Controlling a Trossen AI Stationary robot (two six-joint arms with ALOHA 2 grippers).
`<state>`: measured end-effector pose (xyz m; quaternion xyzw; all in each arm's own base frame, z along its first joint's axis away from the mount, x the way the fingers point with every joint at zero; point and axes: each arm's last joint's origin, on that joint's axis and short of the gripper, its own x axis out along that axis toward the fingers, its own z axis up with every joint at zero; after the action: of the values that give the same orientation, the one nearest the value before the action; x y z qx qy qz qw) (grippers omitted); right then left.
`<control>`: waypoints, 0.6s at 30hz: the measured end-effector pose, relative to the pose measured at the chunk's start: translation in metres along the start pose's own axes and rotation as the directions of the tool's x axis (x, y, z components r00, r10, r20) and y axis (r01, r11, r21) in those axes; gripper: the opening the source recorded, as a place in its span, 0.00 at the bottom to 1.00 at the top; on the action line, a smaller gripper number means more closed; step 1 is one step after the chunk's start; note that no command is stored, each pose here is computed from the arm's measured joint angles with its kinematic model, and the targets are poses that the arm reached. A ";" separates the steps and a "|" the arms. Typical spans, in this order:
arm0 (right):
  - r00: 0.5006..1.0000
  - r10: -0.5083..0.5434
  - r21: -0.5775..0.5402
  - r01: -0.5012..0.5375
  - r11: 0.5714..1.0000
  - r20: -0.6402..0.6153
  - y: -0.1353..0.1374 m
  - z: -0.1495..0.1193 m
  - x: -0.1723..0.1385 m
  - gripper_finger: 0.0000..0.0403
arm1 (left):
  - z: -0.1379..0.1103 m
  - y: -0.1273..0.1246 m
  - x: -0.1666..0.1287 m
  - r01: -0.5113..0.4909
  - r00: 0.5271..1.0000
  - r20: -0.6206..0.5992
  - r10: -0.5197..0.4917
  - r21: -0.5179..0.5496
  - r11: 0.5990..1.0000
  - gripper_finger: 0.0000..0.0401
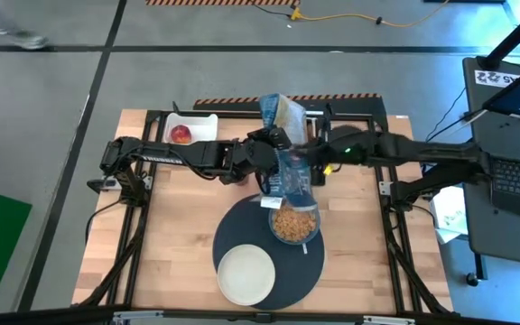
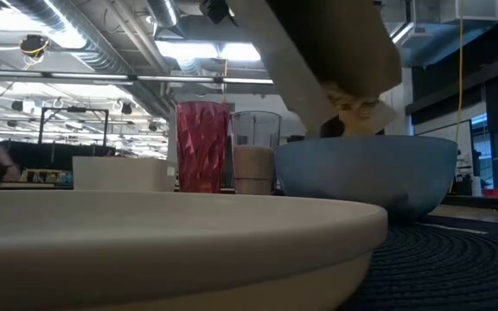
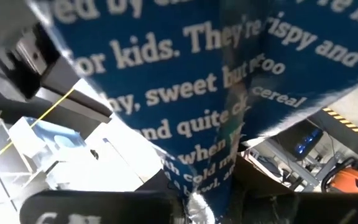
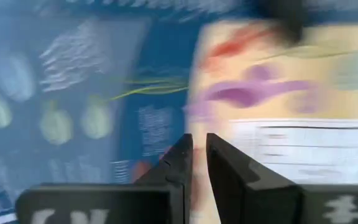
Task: Arrange a breakfast setting
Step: Pour the cereal from the cereal box into the blue bowl
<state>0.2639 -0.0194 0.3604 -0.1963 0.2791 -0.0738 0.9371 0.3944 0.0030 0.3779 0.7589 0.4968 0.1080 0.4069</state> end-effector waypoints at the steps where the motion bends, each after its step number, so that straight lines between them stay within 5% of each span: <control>1: 0.999 0.028 -0.006 -0.028 1.000 -0.020 0.003 -0.003 0.007 0.12 | 0.000 0.000 0.000 -0.003 1.000 -0.001 0.003 -0.003 1.000 0.10; 4: 0.992 0.098 -0.013 -0.099 0.995 -0.075 0.008 -0.011 0.020 0.12 | 0.000 0.000 0.000 -0.004 1.000 0.004 0.004 0.011 1.000 0.10; 18: 0.997 0.061 0.019 -0.060 0.998 -0.051 0.002 0.000 0.014 0.12 | 0.000 0.002 0.000 -0.011 1.000 -0.002 0.011 -0.002 1.000 0.10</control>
<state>0.2755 -0.0210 0.3526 -0.1778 0.3082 -0.0530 0.9330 0.3954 0.0029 0.3794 0.7610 0.4931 0.1116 0.4065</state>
